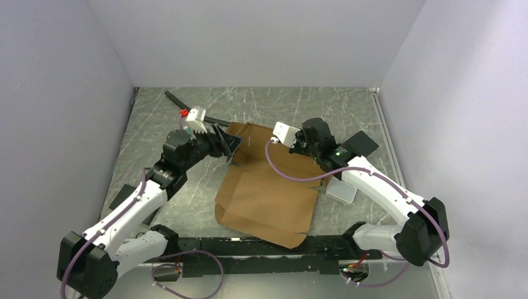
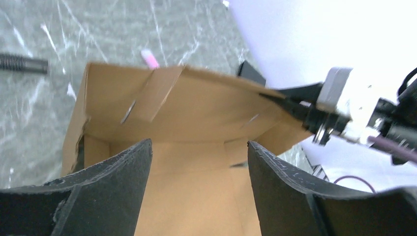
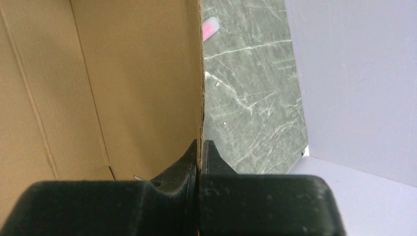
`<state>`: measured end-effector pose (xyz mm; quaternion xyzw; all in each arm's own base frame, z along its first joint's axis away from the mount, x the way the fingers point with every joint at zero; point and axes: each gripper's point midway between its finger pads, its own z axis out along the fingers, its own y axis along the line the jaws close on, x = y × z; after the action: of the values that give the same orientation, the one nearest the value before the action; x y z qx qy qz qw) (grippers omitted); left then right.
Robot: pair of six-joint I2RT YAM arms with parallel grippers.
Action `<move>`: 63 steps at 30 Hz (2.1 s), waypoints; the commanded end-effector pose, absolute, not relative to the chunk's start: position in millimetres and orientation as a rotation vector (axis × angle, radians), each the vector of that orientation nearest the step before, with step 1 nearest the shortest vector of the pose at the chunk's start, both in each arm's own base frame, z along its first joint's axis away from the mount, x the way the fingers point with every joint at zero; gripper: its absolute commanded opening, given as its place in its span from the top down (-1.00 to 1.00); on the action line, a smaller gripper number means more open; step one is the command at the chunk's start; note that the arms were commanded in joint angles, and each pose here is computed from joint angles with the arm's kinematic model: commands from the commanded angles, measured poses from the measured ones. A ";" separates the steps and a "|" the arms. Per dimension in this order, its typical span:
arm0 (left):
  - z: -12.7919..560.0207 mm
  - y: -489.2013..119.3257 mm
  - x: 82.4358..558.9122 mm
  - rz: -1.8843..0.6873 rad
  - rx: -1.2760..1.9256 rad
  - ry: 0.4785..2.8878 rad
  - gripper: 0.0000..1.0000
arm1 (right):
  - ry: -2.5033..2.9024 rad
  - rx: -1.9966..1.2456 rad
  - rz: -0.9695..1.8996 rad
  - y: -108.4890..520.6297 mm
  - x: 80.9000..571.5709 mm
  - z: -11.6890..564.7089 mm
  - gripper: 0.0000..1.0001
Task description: Fold the paper box
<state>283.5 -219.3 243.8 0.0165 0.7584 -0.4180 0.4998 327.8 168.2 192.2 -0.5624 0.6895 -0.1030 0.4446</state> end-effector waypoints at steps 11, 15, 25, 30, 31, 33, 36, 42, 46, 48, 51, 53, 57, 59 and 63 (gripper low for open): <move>255.9 -235.6 353.2 -0.861 0.070 1.845 0.44 | 1.739 -1.370 -0.171 176.7 319.3 182.2 1.00; 240.6 -251.6 360.6 -0.902 0.125 1.895 0.59 | 1.740 -1.378 -0.159 178.5 318.2 180.9 1.00; 220.5 -283.1 371.6 -1.062 0.151 1.933 0.62 | 1.749 -1.394 -0.125 185.3 315.4 172.4 1.00; 202.6 -278.9 376.1 -1.044 0.122 1.976 0.58 | 1.755 -1.381 -0.215 182.9 320.4 162.9 1.00; 200.9 -275.8 375.2 -1.044 0.112 1.977 0.56 | 1.754 -1.356 -0.263 178.9 324.8 164.1 1.00; 198.9 -268.8 370.6 -1.039 0.094 1.979 0.53 | 1.746 -1.283 -0.368 169.1 336.0 170.3 1.00; 194.7 -256.5 359.5 -1.006 0.071 1.987 0.37 | 1.712 -1.185 -0.507 155.3 349.6 184.4 1.00; 176.4 -224.0 339.3 -0.882 0.002 2.020 0.01 | 1.599 -1.063 -0.661 143.8 363.5 226.6 1.00; 157.5 -205.3 337.1 -0.789 -0.029 2.055 -0.15 | 1.557 -1.059 -0.670 145.8 362.4 241.6 1.00; 148.1 -199.4 340.9 -0.760 -0.041 2.074 -0.15 | 1.540 -1.065 -0.674 147.5 360.5 244.5 1.00; 137.0 -195.4 349.3 -0.746 -0.059 2.095 -0.14 | 1.529 -1.089 -0.653 152.3 357.5 243.0 1.00; 139.6 -197.3 353.2 -0.755 -0.036 2.082 -0.15 | 1.537 -1.120 -0.598 157.6 352.9 237.7 1.00; 175.4 -201.2 351.1 -0.760 0.130 1.952 -0.23 | 1.550 -1.230 -0.514 165.9 341.6 212.2 1.00; 200.2 -198.4 347.0 -0.725 0.226 1.860 -0.38 | 1.545 -1.270 -0.487 169.2 337.9 203.2 1.00; 227.4 -171.3 345.0 -0.564 0.214 1.768 -0.95 | 1.535 -1.297 -0.476 172.5 337.6 195.4 1.00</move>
<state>341.3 -190.4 177.2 0.0628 0.8110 -0.2904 0.5040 341.6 163.6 195.2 -0.5281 0.6490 -0.2194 0.5018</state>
